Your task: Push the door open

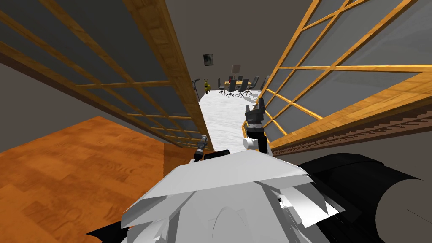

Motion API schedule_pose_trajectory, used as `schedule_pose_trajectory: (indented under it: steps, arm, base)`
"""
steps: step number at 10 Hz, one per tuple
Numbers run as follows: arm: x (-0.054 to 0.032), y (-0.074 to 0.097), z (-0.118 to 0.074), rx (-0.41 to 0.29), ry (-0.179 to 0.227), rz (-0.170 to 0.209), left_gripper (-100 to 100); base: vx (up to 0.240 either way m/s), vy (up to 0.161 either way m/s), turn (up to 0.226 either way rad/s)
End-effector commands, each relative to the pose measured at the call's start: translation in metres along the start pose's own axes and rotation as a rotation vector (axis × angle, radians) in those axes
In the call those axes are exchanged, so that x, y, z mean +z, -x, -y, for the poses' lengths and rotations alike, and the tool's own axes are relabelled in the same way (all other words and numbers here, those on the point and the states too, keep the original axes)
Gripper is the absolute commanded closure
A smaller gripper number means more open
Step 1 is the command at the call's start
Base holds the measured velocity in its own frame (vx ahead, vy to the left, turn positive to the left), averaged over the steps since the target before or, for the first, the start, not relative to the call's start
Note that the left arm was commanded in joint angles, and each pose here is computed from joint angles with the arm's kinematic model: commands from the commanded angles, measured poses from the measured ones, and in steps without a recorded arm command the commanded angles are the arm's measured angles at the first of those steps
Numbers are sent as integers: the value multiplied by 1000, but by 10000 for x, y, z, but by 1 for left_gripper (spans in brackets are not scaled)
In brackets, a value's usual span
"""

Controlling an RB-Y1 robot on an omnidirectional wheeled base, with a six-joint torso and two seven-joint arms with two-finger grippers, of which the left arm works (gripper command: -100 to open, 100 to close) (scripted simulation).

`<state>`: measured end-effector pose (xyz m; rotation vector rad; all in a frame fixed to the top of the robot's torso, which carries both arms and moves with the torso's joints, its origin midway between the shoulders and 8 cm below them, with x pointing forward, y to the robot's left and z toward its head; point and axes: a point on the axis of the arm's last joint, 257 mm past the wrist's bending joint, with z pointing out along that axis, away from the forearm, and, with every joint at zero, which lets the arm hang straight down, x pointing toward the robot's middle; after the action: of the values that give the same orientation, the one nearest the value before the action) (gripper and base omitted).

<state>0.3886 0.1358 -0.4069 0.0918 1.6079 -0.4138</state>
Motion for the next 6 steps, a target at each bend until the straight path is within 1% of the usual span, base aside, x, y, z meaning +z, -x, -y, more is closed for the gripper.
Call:
schedule_pose_trajectory:
  steps: [1,2,3,4,5,6]
  arm:
    - [16,38,-115,-47,16,10,100]
    - [4,43,-168,-75,25,10,100]
    - [4,43,-168,-90,25,10,100]
    - [-9,49,-220,-122,33,12,100]
    - [-9,49,-220,-126,33,12,100]
    - [-21,55,-273,-162,42,13,100]
  base:
    - [24,-29,-32]
    - [25,-24,-42]
    - [22,-18,-15]
    - [21,-24,-27]
    - [13,-16,-14]
    - [16,-19,-40]
